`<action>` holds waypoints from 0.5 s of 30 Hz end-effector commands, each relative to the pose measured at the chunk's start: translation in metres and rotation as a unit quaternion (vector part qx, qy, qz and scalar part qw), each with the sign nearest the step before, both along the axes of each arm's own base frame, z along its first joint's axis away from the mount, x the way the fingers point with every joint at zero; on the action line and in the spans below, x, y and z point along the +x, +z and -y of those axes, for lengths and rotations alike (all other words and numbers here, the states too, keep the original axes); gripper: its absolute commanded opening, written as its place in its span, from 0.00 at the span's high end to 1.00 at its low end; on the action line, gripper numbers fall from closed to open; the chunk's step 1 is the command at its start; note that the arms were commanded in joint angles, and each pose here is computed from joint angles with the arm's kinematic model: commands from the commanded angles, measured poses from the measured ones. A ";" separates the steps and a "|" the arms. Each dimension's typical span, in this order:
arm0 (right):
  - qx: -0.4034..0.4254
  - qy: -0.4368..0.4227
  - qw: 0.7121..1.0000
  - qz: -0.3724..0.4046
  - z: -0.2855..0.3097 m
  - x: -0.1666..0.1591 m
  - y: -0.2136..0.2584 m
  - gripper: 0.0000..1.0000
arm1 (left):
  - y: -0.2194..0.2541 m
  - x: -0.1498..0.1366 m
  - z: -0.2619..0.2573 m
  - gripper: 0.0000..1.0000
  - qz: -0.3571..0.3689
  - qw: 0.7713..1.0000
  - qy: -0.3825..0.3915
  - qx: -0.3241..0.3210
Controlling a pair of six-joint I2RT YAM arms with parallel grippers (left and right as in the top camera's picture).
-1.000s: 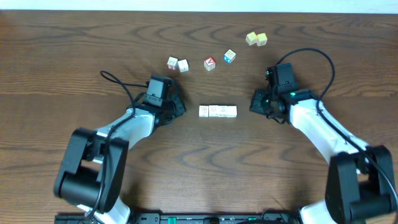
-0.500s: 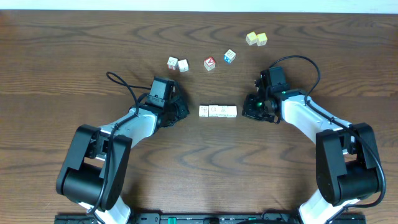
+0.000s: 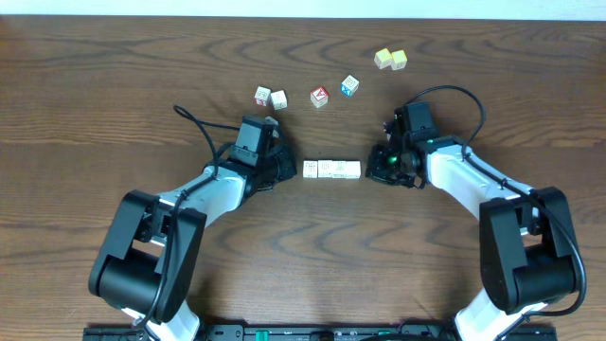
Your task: Lift 4 blocks
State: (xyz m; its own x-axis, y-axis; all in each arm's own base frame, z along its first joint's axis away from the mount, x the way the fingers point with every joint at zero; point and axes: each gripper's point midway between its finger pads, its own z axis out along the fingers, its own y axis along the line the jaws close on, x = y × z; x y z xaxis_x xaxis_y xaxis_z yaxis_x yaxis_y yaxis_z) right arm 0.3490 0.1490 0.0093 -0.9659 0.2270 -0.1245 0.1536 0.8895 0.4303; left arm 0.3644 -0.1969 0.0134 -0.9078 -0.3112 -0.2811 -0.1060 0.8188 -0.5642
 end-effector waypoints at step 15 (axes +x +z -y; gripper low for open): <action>0.001 0.023 1.000 0.009 -0.014 -0.001 0.001 0.99 | -0.004 -0.008 0.017 0.92 0.009 0.999 -0.031 0.010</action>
